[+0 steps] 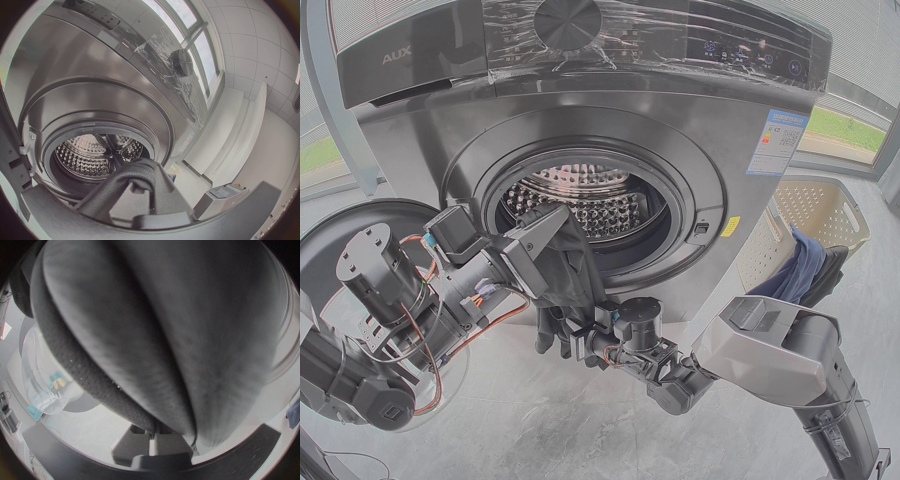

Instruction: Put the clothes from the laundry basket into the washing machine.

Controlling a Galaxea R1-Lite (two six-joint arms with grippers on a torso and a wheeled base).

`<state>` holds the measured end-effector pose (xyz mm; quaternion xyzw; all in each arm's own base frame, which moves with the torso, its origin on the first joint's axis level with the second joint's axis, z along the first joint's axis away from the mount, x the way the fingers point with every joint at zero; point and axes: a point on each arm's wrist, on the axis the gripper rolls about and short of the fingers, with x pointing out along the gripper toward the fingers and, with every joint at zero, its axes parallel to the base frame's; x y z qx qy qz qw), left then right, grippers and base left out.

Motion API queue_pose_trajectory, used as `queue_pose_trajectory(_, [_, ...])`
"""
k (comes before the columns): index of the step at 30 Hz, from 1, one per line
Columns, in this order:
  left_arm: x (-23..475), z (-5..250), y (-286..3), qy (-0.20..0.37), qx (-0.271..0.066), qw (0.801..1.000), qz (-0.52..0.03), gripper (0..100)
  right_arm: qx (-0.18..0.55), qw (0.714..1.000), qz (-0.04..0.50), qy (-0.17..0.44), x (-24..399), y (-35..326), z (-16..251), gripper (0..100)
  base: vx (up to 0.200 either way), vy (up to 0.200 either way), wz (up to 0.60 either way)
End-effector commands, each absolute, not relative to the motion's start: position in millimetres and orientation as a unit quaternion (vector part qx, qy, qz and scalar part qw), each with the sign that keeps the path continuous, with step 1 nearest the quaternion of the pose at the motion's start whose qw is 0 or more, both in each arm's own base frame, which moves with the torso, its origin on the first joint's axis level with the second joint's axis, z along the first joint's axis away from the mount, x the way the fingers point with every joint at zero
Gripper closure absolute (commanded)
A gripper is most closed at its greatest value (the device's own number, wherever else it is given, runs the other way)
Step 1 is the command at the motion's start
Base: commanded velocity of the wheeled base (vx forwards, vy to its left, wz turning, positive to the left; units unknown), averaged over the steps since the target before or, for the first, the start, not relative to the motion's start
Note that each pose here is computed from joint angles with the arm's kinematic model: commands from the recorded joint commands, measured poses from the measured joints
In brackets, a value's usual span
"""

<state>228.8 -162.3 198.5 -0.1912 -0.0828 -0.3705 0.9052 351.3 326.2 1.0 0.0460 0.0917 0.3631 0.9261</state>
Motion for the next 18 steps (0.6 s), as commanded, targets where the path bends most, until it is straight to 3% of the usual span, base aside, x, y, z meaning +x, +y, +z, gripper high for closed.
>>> queue_pose_trajectory(1, [235, 195, -158, -0.079, -0.189, 0.911, -0.358, 100, 0.044, 0.924, 0.37, 0.089, 323, 309, 32, 100, 0.0, 0.0, 0.0])
queue_pose_trajectory(9, [238, 192, -150, -0.076, -0.186, 0.918, -0.343, 100, 0.027, 0.931, 0.36, 0.056, 284, 257, 74, 100, 0.0, 0.0, 0.0])
queue_pose_trajectory(18, [238, 185, -132, -0.064, -0.178, 0.928, -0.322, 100, 0.047, 0.949, 0.311, 0.011, 264, 190, 112, 100, 0.0, 0.0, 0.0])
